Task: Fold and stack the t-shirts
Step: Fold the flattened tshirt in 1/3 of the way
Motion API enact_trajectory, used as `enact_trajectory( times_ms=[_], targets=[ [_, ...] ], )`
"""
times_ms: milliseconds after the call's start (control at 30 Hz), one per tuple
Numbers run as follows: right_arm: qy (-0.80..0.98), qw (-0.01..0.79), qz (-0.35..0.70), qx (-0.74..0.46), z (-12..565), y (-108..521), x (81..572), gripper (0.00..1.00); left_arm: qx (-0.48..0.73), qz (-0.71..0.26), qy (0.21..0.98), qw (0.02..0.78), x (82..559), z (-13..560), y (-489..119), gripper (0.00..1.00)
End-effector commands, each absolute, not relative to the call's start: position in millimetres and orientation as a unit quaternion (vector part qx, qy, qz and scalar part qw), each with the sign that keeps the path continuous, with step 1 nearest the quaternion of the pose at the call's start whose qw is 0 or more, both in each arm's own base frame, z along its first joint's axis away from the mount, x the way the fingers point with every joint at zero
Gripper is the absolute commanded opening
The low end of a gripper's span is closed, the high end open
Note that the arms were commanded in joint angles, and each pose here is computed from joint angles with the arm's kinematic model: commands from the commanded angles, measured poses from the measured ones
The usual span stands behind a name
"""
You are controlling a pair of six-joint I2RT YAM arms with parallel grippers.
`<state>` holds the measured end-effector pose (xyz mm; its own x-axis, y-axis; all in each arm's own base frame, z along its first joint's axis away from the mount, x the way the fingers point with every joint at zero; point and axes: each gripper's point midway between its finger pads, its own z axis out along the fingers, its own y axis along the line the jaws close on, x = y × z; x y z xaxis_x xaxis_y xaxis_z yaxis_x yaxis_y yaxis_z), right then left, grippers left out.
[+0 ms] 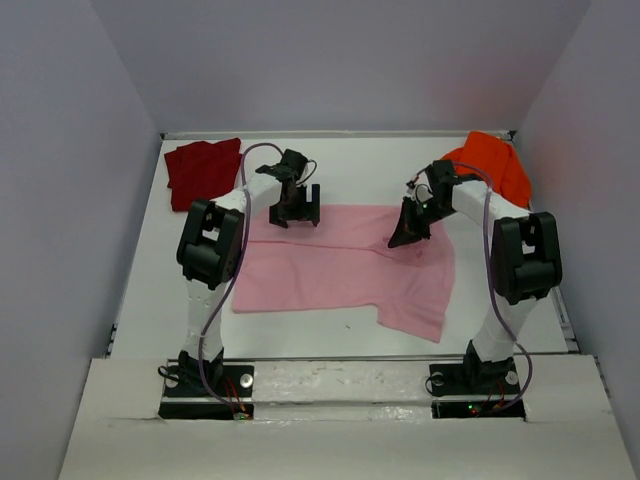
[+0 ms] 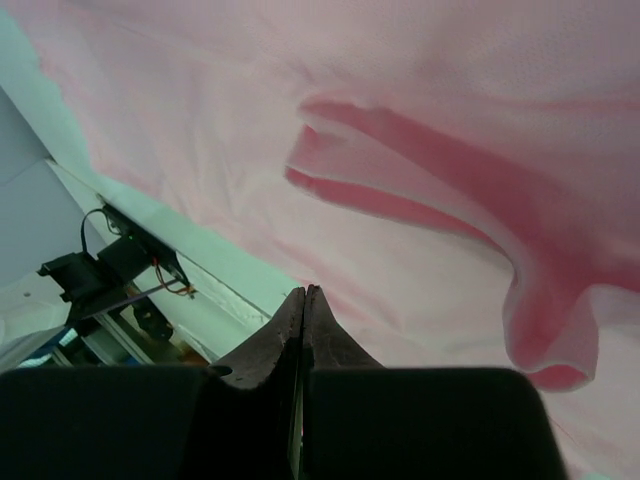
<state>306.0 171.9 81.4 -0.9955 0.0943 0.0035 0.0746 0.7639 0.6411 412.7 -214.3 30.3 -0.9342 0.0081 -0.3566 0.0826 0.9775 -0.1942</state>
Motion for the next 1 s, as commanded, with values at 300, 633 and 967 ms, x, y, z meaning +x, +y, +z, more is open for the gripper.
enact_trajectory(
  times_ms=[300,633,967],
  targets=[
    [0.924,0.074,0.375,0.009,96.5,189.1,382.1,0.0,0.021,-0.108,0.982,0.153,396.5,25.0,-216.9,0.99],
    [0.926,0.055,0.374,0.006,65.3,189.5,360.5,0.0,0.026,-0.105,0.982,0.156,399.2,29.2,-216.6,0.99],
    [0.928,0.035,0.372,0.009,62.1,189.2,316.1,0.0,0.025,-0.105,0.982,0.156,401.0,27.6,-217.5,0.99]
  ],
)
